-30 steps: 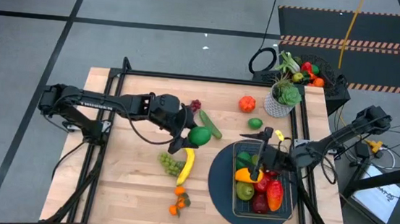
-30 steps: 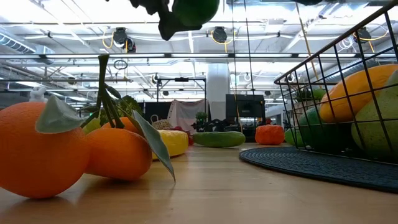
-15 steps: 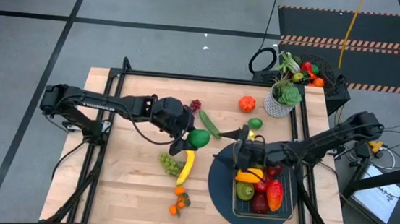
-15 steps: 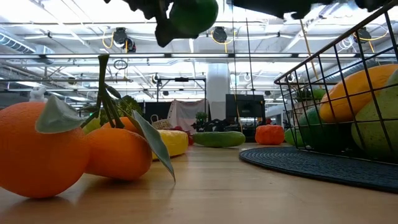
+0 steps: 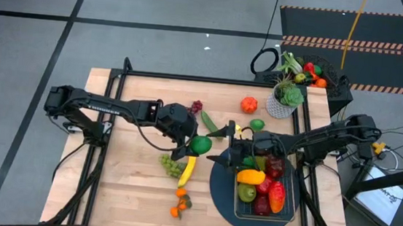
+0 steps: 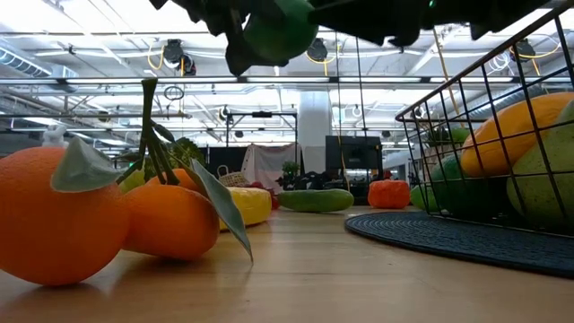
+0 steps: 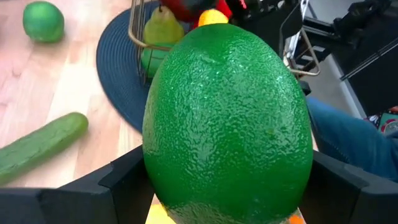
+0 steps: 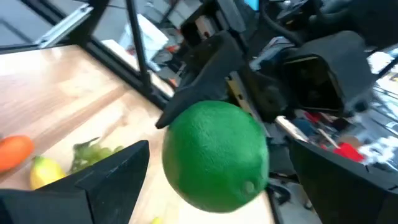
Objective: Build produce basket
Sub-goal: Put the top lime into the wire basket
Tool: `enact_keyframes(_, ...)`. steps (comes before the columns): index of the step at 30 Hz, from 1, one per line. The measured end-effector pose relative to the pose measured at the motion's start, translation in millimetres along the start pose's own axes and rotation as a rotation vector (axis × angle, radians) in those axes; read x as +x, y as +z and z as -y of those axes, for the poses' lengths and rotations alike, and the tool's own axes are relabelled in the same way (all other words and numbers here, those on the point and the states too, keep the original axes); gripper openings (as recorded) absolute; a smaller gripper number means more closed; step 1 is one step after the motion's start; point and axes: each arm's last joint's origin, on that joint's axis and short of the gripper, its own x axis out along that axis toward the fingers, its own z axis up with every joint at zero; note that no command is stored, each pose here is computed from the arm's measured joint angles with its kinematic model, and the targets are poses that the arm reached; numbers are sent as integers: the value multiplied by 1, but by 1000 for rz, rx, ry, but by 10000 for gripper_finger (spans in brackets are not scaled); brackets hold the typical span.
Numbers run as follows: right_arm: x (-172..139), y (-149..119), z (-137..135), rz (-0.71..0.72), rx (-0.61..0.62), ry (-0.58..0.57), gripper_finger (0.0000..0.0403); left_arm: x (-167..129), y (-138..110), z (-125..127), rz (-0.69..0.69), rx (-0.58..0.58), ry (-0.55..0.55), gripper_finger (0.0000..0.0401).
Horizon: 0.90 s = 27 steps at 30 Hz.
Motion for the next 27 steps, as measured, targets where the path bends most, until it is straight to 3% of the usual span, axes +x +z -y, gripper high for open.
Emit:
enact_keyframes(14, 14, -20, 0, 23, -11, 38, 376, 13, 1, -5, 22, 9, -10, 312)
enact_keyframes(27, 14, -16, -3, 25, 20, 32, 305, 11, 5, -14, 58, -22, 31, 328)
